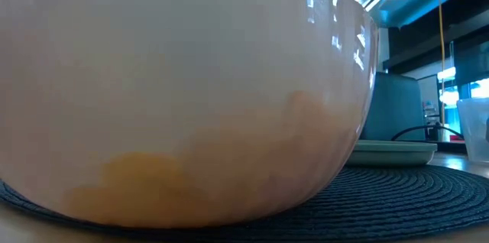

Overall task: Arrange a breakfast setting
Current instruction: Pour the cereal from the yellow cereal box into the pink bowl

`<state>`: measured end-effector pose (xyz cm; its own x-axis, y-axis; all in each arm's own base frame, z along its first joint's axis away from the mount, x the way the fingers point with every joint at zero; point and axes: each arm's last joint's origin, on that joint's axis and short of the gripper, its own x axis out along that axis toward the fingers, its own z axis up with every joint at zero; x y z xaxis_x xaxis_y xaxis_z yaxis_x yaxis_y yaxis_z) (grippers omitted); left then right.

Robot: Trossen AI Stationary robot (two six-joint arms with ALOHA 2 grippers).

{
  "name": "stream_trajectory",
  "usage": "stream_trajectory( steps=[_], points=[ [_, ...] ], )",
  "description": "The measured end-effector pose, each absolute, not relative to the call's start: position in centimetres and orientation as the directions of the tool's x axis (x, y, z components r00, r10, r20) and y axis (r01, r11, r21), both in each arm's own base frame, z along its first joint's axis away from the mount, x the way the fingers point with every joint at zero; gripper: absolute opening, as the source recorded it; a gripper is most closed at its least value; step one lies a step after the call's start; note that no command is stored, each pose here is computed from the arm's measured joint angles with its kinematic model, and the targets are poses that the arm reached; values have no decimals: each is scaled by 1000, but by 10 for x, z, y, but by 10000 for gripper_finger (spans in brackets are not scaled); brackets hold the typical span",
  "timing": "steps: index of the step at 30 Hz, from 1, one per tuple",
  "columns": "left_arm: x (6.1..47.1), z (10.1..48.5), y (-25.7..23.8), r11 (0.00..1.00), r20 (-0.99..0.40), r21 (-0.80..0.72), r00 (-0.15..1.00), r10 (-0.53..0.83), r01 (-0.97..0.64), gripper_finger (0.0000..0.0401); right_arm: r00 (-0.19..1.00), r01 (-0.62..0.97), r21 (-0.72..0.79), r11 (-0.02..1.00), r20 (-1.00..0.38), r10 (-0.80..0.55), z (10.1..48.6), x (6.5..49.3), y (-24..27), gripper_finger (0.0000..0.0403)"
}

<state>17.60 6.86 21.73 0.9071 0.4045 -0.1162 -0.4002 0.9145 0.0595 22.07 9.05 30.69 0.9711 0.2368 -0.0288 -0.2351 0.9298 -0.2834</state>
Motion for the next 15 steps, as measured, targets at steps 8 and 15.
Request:
stream_trajectory(
  steps=[8,15],
  points=[
    [162,212,92,898,-107,43,892,439,-437,126,998,-52,-263,963,-39,44,290,228,62,189],
    [151,211,109,822,-122,-11,816,565,-570,126,993,33,-248,968,-100,-60,283,233,38,206]
  ],
)
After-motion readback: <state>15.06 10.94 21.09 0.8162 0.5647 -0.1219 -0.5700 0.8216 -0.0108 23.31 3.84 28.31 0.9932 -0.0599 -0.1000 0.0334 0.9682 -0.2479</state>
